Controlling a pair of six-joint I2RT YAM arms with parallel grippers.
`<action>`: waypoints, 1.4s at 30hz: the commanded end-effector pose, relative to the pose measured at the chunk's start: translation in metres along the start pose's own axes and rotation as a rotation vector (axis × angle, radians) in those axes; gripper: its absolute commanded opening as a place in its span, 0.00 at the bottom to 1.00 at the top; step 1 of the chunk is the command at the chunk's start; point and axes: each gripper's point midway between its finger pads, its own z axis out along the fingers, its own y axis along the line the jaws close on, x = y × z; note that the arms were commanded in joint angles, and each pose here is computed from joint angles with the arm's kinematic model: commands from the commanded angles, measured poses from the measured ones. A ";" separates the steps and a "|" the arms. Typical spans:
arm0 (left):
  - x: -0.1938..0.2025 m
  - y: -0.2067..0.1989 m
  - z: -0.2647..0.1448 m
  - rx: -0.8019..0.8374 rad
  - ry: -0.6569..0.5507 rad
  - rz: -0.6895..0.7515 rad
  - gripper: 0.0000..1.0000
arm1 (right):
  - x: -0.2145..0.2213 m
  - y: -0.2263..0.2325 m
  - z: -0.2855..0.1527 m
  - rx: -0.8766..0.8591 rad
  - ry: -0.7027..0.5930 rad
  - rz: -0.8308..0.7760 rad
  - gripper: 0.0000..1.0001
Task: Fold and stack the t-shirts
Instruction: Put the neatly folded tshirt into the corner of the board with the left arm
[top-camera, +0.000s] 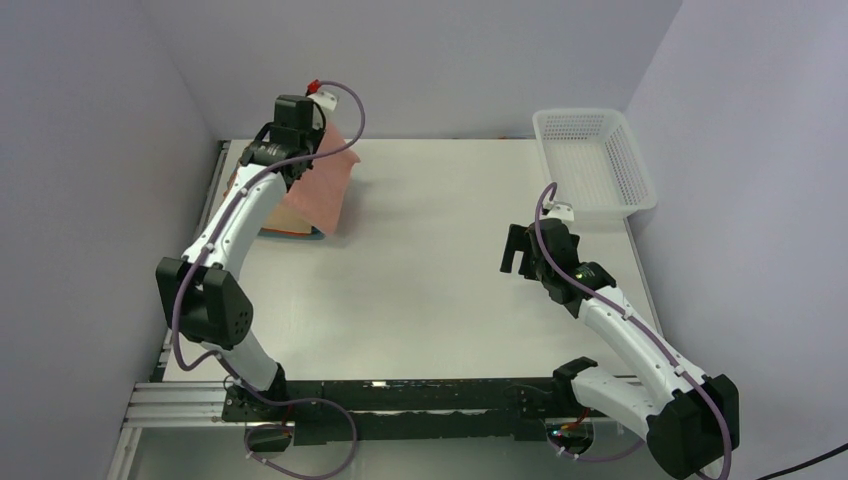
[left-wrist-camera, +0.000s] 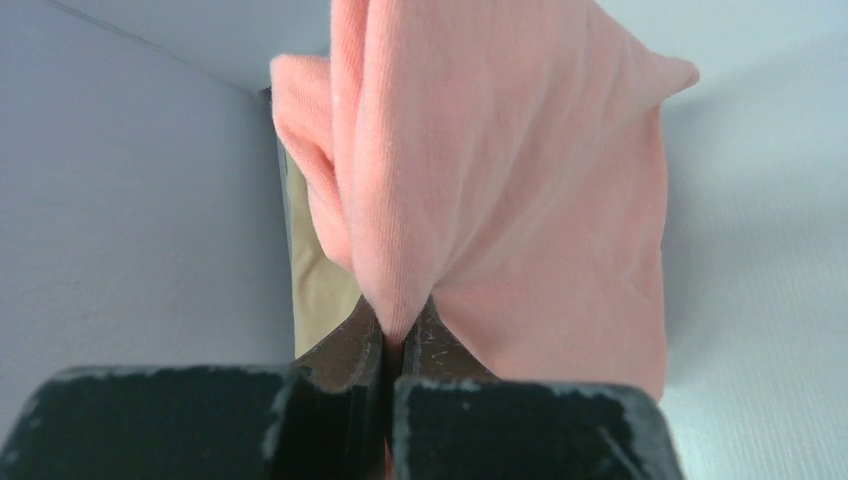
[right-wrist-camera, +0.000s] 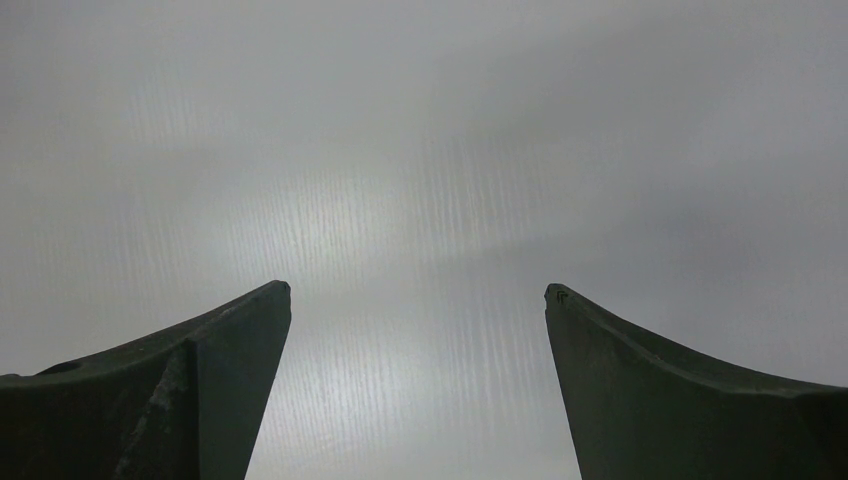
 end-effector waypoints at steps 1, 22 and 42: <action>-0.044 0.028 -0.039 0.012 -0.131 -0.077 0.00 | -0.014 -0.002 -0.001 0.017 -0.051 0.011 1.00; 0.016 0.060 0.030 0.142 0.026 -0.178 0.00 | -0.014 -0.009 -0.001 0.054 -0.046 0.021 1.00; 0.092 0.126 0.129 0.045 0.145 -0.258 0.00 | -0.021 -0.019 -0.009 0.128 -0.042 0.038 1.00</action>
